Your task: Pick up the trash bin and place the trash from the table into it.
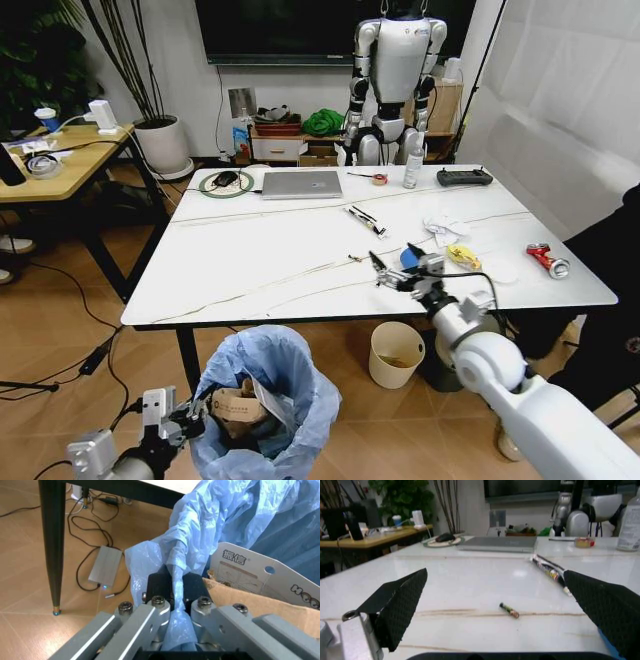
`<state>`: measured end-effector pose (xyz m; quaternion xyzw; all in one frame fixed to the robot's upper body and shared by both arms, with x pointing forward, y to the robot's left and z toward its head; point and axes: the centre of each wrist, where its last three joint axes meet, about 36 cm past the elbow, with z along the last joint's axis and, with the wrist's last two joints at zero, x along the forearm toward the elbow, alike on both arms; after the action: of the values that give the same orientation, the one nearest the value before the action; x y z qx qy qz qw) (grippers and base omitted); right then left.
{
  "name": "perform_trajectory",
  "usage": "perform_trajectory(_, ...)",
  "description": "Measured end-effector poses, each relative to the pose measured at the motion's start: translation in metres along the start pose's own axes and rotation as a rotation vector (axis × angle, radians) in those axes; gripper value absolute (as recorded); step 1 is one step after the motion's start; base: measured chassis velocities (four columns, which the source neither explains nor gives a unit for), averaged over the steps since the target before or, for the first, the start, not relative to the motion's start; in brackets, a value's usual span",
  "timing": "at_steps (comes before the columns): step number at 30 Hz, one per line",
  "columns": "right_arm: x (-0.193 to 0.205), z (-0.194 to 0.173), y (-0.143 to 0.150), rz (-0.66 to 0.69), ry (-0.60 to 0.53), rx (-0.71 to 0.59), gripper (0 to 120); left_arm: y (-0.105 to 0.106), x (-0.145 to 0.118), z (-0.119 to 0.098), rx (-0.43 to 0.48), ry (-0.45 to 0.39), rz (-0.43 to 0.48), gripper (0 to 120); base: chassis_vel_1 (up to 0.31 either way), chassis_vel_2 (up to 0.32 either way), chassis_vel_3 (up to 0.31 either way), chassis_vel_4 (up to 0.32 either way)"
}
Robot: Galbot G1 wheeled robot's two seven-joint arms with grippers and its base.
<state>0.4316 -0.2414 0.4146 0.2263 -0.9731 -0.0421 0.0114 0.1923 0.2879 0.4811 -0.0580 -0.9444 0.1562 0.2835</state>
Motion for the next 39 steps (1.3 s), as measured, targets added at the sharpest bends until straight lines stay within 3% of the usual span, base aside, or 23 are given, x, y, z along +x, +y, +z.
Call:
perform_trajectory(11,0.004,0.033,0.007,0.08,0.125,0.082,100,-0.001,-0.003,0.002,0.007,-0.006,-0.004,0,0.0,0.0,0.0,0.0)
perform_trajectory(23,-0.028,0.03,0.049,0.204,0.223,-0.001,100,-0.001,-0.002,0.0,0.001,-0.008,-0.007,0,0.0,0.0,0.0,0.0)
perform_trajectory(39,-0.043,0.038,0.042,0.313,0.277,0.011,99,-0.001,-0.003,-0.002,-0.003,-0.013,-0.002,0,0.0,0.0,0.0,0.0)
